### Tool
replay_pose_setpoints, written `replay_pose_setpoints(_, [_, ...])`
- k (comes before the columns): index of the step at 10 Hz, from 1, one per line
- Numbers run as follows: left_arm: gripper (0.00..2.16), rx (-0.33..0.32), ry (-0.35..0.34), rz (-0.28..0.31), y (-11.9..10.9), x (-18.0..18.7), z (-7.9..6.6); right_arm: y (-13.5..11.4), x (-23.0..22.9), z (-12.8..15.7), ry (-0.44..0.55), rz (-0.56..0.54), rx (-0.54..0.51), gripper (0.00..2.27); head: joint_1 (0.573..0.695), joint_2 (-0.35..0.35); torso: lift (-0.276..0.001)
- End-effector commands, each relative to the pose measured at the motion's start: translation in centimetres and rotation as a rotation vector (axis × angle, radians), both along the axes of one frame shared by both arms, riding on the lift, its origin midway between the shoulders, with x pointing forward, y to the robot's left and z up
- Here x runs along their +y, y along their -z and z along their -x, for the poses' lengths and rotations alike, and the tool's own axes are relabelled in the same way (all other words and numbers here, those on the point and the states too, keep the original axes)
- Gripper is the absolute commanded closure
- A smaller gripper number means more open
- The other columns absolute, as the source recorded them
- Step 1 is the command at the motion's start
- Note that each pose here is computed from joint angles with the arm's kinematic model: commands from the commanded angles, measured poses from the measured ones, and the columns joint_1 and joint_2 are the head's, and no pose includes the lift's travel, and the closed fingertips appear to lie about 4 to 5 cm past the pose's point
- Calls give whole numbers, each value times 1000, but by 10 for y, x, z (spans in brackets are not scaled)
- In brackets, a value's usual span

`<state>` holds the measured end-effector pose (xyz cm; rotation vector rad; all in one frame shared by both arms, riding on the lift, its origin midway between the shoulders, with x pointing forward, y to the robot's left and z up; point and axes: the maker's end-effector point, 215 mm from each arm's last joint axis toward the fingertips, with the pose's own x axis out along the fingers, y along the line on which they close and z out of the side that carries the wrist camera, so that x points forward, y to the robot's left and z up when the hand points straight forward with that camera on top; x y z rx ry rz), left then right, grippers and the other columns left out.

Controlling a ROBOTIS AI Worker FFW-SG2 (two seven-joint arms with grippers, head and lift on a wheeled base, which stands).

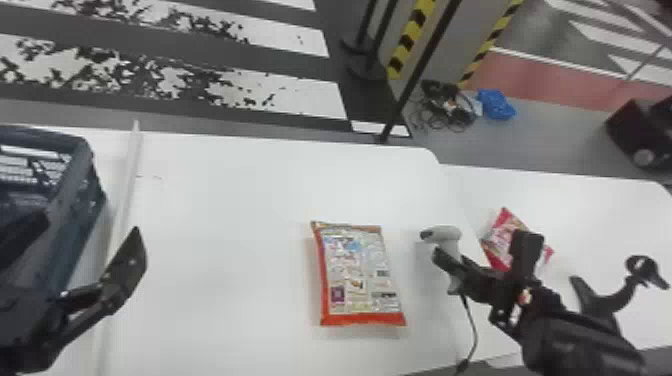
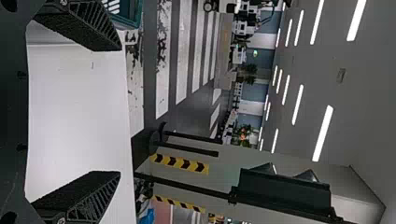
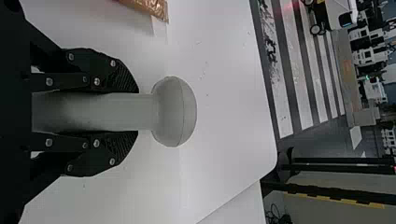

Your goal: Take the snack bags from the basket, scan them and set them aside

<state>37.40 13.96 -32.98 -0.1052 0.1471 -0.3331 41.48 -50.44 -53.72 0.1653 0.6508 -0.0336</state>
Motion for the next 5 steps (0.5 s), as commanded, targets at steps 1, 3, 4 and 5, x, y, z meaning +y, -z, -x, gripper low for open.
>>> replay_pose_setpoints(1, [39,0,0,-1,0,-1,0,7,-12,-8,-6,30,1,2189,695,-350,-75])
replay_pose_setpoints(3, [39,-4,3,1,-2,-4,-3,9,-9,-10,-17,38,-7,1460,695,-350,-75])
replay_pose_setpoints(4, [39,1,3,0,-1,-5,-4,10,-9,-10,-24,46,-3,235,695,-350,-75])
replay_pose_setpoints(5, [39,3,4,-2,0,-6,-5,5,-8,-12,-29,52,-14,-2,695,-350,-75])
